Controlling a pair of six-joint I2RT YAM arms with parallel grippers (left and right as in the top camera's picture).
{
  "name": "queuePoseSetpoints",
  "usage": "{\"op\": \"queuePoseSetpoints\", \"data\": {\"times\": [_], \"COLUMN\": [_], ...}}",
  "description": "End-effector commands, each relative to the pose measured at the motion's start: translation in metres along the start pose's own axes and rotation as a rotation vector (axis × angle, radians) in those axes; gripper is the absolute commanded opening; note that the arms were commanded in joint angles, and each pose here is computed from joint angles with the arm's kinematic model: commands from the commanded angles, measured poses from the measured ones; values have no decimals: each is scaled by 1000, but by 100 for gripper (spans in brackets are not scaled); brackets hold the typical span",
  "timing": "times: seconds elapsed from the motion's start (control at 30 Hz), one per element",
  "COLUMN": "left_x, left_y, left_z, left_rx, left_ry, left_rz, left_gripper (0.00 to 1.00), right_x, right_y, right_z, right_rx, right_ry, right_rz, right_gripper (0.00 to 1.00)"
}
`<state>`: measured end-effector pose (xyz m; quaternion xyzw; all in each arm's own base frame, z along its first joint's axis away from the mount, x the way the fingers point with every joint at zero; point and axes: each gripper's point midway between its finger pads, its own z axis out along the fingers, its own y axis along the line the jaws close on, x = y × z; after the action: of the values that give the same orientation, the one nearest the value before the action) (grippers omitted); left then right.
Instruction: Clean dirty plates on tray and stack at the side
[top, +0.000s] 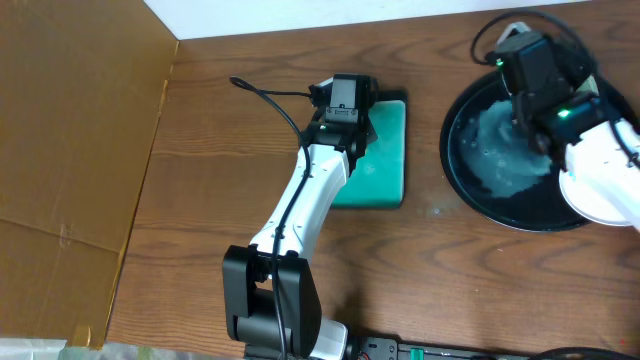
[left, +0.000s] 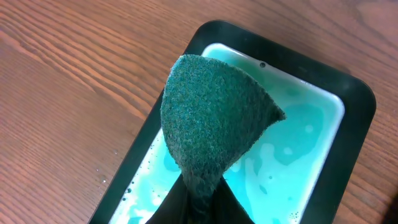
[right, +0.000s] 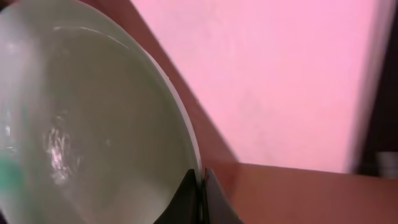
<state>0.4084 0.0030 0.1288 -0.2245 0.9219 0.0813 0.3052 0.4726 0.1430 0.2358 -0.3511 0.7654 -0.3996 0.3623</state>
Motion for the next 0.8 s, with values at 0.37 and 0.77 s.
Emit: {"op": "queuePoseSetpoints", "data": {"times": [0.37,0.77], "left_x": [-1,11], "left_y": [4,-66], "left_z": [-1,-15], "left_rx": [-12,386], "left_ry": [-4,113], "left_rz": [-16,-33], "left_gripper": [7,7], "right_x": [0,80], "right_y": [42,59], "right_z": [8,51], "right_rx": [-464,-914], "right_ry": [-110,-5], "right_rz": [398,958], "right_gripper": [1,1]}}
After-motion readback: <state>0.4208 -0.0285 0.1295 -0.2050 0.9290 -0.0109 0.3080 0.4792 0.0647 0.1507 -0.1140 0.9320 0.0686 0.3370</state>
